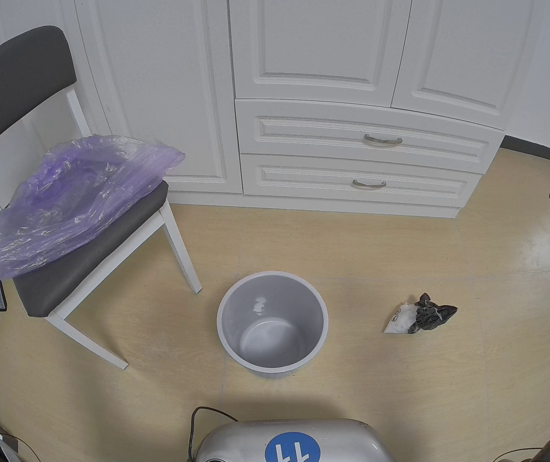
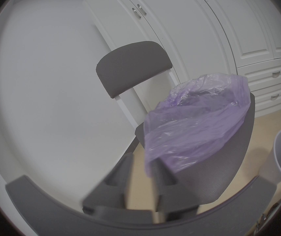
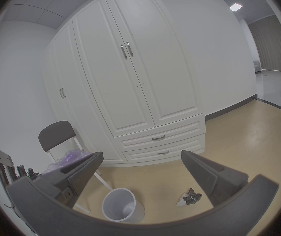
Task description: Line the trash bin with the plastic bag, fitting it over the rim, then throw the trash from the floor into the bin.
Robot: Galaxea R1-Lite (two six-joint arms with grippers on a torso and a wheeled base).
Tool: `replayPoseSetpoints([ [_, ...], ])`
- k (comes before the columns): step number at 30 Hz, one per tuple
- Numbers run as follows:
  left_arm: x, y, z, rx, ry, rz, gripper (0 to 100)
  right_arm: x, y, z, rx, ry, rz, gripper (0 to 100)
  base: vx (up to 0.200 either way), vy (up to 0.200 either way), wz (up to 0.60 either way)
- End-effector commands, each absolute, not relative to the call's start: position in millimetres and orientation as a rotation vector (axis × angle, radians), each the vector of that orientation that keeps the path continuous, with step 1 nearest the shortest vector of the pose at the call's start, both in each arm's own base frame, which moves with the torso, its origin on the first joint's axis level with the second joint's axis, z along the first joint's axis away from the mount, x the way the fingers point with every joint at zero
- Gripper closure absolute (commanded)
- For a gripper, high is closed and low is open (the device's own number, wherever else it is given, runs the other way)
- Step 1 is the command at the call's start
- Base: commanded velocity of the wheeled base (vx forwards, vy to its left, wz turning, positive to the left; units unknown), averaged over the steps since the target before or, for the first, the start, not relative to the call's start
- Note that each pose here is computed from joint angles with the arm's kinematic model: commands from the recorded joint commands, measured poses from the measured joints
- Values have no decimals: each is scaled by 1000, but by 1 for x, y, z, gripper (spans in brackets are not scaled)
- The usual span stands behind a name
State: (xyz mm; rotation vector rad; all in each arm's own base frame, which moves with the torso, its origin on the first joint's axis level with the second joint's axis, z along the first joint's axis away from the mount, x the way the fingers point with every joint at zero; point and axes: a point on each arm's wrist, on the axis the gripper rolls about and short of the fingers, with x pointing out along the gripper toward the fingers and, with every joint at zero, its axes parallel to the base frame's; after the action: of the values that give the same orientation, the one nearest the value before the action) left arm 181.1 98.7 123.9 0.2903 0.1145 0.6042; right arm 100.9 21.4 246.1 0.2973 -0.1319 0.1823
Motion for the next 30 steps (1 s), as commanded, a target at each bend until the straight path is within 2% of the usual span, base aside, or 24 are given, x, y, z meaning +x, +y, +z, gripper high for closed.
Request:
replayPoseSetpoints([
  [1, 183, 96, 120, 284, 132, 584, 100, 101, 21, 246, 297, -132, 183, 0, 0, 0, 0],
  [13, 183, 89, 124, 257, 93, 542, 100, 101, 21, 243, 294, -123, 181, 0, 0, 0, 0],
  [19, 183, 84, 137, 260, 6, 409, 100, 101, 22, 242, 292, -118, 181, 0, 0, 0, 0],
  [28, 188, 66, 150, 255, -73, 301, 100, 101, 21, 238, 281, -104, 177, 0, 0, 0, 0],
  [30, 190, 59, 158, 222, -123, 231, 100, 102, 22, 237, 277, -100, 177, 0, 0, 0, 0],
])
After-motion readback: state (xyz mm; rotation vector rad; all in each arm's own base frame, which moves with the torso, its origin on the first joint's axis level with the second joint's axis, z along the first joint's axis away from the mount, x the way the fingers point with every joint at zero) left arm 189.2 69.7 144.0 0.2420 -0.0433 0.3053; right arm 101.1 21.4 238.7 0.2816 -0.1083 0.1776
